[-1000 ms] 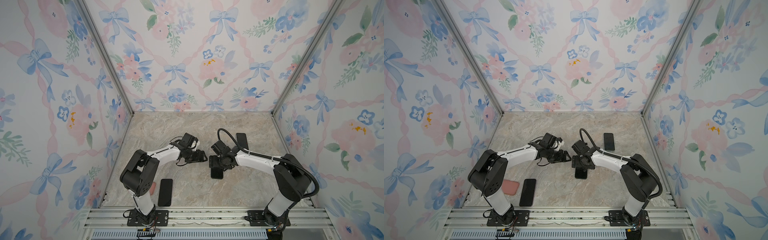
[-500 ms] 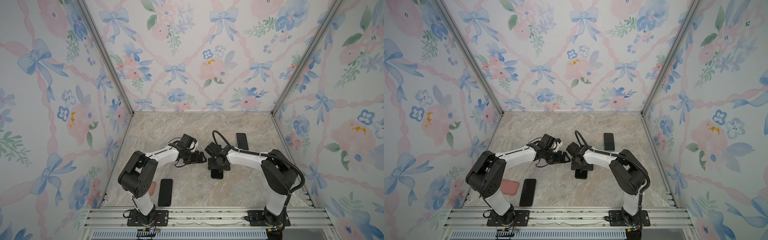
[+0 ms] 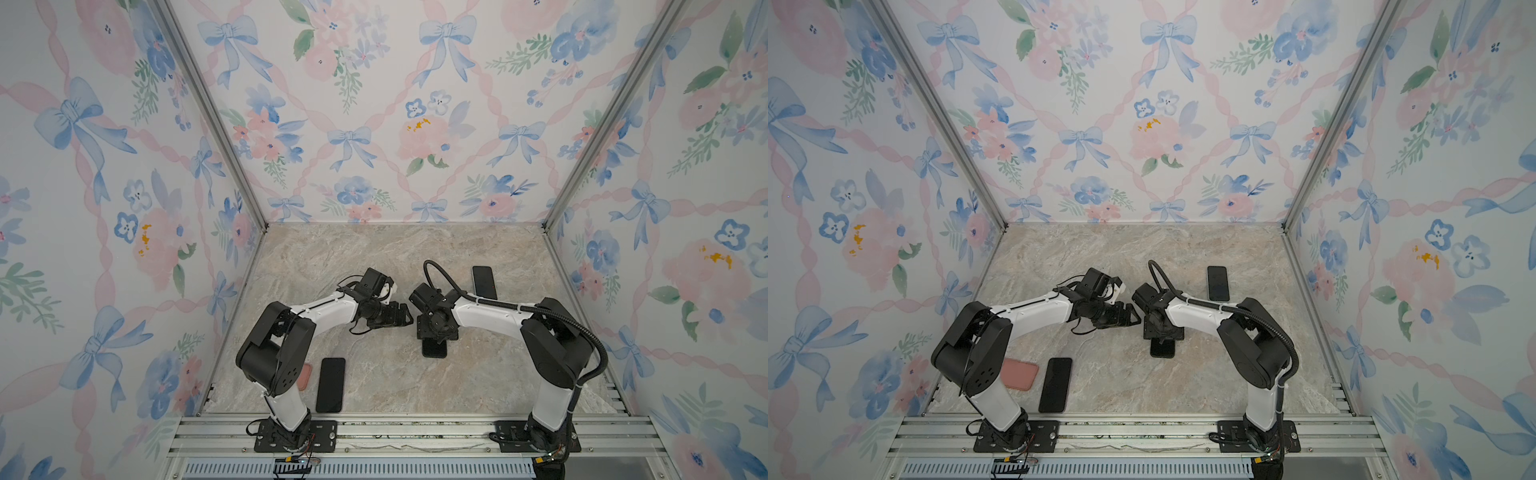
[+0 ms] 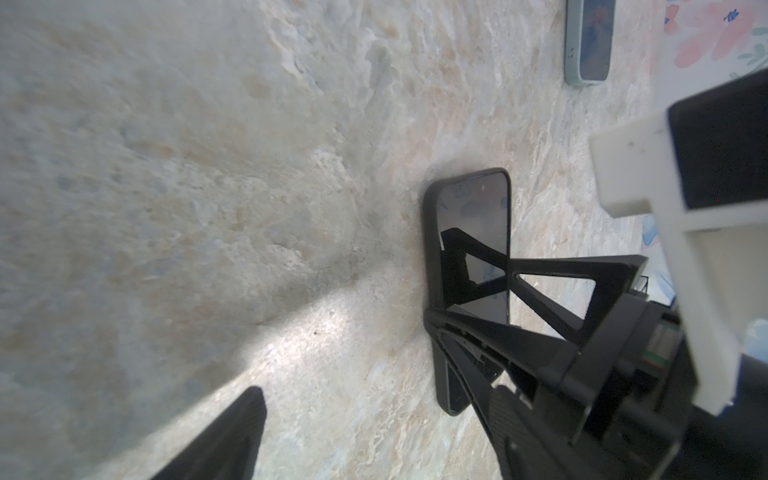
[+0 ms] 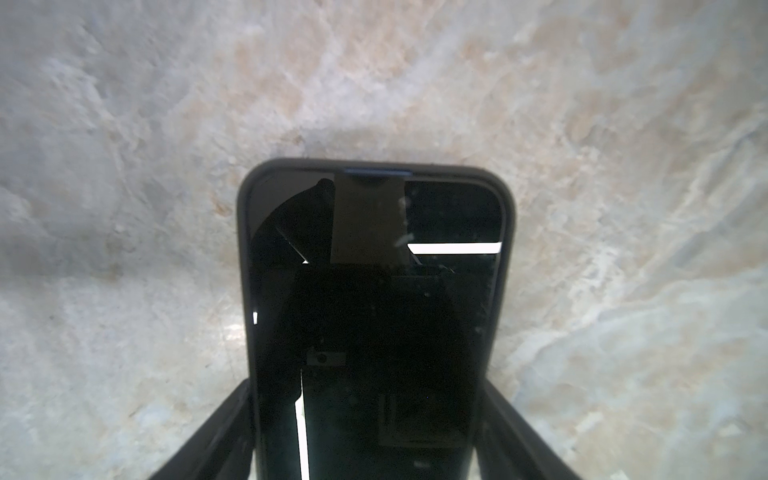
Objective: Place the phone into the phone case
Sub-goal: 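Carry the cased phone farther from the robot with the right gripper, then set the cased phone beside the pale blue phone and open the right gripper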
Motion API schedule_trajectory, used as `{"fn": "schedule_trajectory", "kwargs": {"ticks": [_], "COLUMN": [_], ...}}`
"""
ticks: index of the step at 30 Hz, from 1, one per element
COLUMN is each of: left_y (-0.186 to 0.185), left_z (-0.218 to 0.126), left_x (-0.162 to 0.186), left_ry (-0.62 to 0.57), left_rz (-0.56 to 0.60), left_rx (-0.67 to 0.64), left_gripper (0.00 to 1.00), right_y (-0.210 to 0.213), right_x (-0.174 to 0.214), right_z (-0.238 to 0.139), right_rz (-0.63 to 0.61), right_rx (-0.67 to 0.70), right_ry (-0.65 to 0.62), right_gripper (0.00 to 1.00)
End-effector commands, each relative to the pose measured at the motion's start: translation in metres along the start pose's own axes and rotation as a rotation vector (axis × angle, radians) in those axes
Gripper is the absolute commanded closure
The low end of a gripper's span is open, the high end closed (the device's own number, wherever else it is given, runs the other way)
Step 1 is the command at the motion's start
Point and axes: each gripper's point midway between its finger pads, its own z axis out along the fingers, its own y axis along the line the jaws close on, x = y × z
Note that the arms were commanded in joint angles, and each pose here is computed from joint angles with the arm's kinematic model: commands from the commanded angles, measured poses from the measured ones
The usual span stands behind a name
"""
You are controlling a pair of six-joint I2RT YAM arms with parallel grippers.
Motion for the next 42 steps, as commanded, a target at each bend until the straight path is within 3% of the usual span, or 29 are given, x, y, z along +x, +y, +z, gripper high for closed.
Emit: {"fn": "schedule_trajectory", "kwargs": {"ticks": [1,12,19,27,42], "left_y": [-0.001,-0.006,-0.009,-0.010,-0.010], "left_z": [-0.004,-0.003,0.001,0.005,0.005], "left_x": [-0.004,-0.011,-0.017,-0.021,-0.019], "left_ry": [-0.013,-0.019,-0.016,-0.007,-0.002], "left_rz": [0.006,-0.004,-0.010,-0.018,-0.018], "left_rx": [0.001,0.011,0.021,0.030,0.037], "left_gripper": [0.14,0.14,0.14,0.14,0.13], "right_y": [-0.016,-0.068,-0.099,-0.100,-0.101], "right_x": [-0.008,-0.064,-0.116,-0.159,-0.173], "right_z": [-0.001,-0.034,-0.027,-0.010,0.025], "right_rz": [-0.028,-0.013,-0.016,-0.009,-0.018], "right_rx": [0.026,0.005,0.013,-0.013,-0.004], "right_ry": [-0.005,-0.074,-0.082,-0.055,-0.010], "right_gripper": [0.32,0.34,0.35,0.36,0.35]}}
